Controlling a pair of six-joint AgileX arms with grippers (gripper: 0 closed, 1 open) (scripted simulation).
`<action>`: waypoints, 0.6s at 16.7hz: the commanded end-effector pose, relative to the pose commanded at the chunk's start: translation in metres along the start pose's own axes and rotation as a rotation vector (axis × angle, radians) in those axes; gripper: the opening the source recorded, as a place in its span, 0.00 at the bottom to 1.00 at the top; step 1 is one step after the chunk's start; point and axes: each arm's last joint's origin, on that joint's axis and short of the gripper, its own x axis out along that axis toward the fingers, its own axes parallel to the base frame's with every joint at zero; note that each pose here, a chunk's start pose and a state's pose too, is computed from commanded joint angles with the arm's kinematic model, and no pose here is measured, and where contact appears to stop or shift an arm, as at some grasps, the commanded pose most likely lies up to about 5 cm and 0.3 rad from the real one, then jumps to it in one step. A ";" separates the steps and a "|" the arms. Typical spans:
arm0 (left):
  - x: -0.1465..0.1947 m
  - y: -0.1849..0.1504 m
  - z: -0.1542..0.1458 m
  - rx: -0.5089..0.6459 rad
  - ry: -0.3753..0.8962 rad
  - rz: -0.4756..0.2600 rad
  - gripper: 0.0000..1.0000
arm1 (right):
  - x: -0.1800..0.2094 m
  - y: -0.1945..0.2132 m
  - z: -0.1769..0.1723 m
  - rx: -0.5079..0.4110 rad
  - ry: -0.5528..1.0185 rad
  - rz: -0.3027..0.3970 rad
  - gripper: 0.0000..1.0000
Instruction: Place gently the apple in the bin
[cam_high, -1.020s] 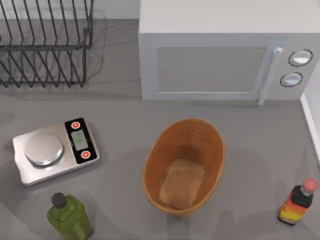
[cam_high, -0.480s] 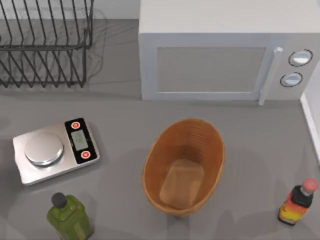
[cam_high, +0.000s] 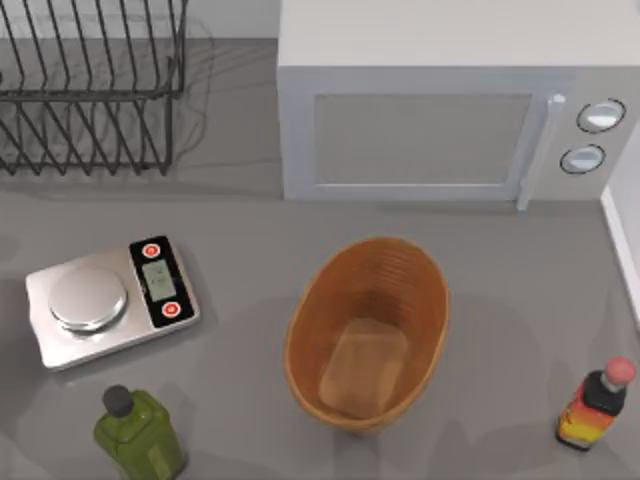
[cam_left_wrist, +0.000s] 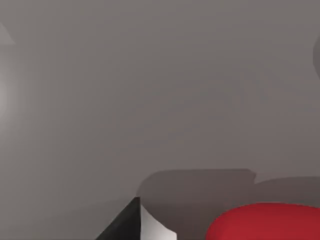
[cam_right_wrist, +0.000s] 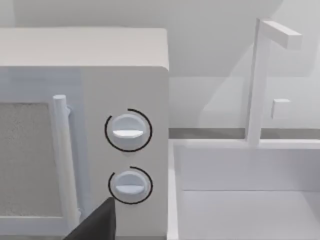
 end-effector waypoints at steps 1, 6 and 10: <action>0.000 0.000 0.000 0.000 0.000 0.000 0.55 | 0.000 0.000 0.000 0.000 0.000 0.000 1.00; 0.000 0.000 0.000 0.000 0.000 0.000 0.17 | 0.000 0.000 0.000 0.000 0.000 0.000 1.00; 0.000 0.000 0.000 0.000 0.000 0.000 0.00 | 0.000 0.000 0.000 0.000 0.000 0.000 1.00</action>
